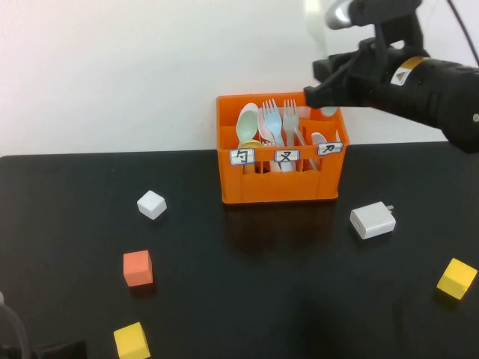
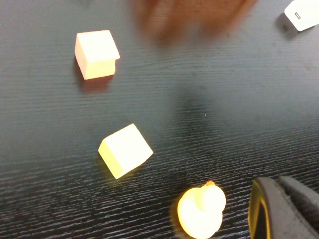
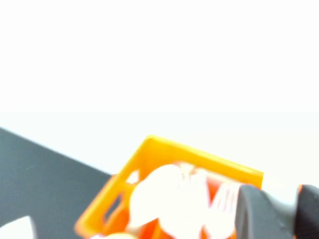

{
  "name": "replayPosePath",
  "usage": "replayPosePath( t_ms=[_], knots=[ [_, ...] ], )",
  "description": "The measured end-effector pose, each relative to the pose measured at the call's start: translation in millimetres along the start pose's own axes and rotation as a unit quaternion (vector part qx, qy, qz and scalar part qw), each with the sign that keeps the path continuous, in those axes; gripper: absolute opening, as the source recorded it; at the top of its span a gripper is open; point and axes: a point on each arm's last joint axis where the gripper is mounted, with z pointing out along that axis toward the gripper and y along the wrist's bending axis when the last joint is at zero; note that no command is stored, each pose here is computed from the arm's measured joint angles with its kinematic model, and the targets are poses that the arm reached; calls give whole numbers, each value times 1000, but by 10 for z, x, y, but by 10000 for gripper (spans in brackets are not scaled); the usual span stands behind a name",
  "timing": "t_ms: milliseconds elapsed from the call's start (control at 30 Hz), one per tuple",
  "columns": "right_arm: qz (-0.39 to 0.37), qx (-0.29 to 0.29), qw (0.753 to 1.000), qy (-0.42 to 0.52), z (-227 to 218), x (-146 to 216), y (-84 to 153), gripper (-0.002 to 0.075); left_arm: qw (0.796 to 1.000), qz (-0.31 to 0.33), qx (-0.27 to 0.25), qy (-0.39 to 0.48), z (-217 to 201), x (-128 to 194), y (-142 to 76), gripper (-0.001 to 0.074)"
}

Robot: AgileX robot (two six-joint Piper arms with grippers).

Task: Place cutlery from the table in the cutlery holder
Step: Place the knife on the box

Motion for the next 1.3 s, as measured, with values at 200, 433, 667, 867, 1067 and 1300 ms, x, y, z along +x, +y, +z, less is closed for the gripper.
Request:
replayPosePath(
  t_ms=[200,433,667,867,1067,1300],
  knots=[
    [6,28,999,-25,248,172,-154,150,1000,0,1,-2,0,-3,-1,-2],
    [0,42,999,-34,556,480,-198,150,1000,4,-1,-6,0,-11,3,-1],
    [-12,49,998,-22,717,704,-225,150,1000,7,-3,-6,0,-11,5,-1],
    [-43,60,996,-46,798,776,-242,150,1000,8,-3,-10,0,-17,5,-1],
    [-51,63,996,-44,874,895,-246,150,1000,8,-3,-10,0,-17,5,-1],
    [-9,79,996,-33,896,959,-279,347,1000,9,-3,-10,0,-18,6,-1]
  ],
)
